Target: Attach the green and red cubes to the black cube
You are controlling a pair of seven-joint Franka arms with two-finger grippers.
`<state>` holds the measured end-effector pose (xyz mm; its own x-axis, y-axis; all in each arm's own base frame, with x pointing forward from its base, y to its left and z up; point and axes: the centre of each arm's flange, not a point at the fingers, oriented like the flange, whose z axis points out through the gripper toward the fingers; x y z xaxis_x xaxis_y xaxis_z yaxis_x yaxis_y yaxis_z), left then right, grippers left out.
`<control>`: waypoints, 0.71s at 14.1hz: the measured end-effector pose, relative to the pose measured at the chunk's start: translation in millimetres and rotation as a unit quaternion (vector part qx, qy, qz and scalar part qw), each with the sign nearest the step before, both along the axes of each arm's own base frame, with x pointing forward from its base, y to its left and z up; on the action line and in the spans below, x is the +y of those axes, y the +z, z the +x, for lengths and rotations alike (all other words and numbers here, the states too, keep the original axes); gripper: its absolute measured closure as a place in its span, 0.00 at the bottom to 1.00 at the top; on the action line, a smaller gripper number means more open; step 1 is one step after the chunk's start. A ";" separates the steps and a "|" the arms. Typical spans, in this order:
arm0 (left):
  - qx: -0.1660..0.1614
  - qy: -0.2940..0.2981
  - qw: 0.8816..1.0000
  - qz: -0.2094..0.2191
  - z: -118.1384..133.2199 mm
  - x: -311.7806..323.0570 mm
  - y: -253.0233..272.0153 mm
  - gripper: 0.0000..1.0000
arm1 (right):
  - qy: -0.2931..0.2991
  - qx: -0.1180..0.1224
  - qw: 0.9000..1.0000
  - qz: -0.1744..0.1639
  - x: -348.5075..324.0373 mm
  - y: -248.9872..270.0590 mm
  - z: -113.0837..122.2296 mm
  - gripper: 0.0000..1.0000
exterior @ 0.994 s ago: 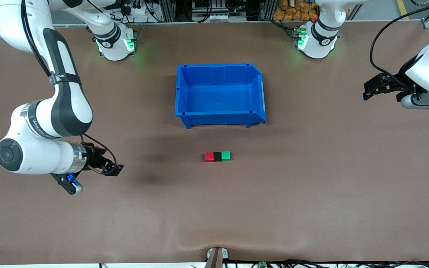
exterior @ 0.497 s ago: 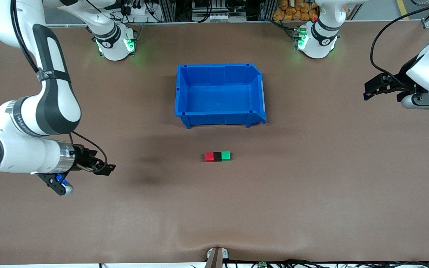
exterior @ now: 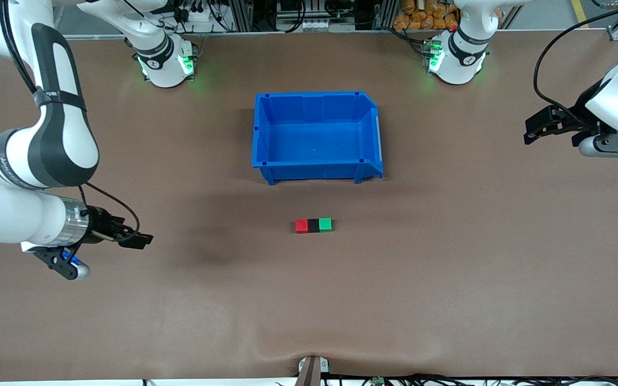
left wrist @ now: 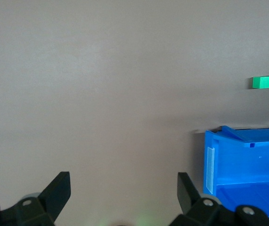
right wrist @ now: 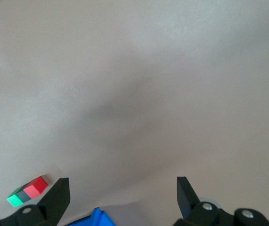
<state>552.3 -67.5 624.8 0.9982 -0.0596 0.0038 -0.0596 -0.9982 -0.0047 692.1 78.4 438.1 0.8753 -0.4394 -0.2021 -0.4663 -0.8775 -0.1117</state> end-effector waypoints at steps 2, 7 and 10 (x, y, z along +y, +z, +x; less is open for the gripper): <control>0.000 0.001 1.000 0.000 0.2 1.2 0.0 0.00 | 0.008 -0.004 1.000 -0.001 -11.5 7.4 -1.4 0.00; 0.002 0.005 1.000 0.000 2.0 6.1 -2.5 0.00 | 0.017 -0.009 1.000 -0.010 -20.6 20.4 -5.0 0.00; 0.004 0.006 1.000 0.000 3.2 6.4 -4.6 0.00 | 0.021 -0.022 0.999 -0.010 -22.5 38.4 -8.7 0.00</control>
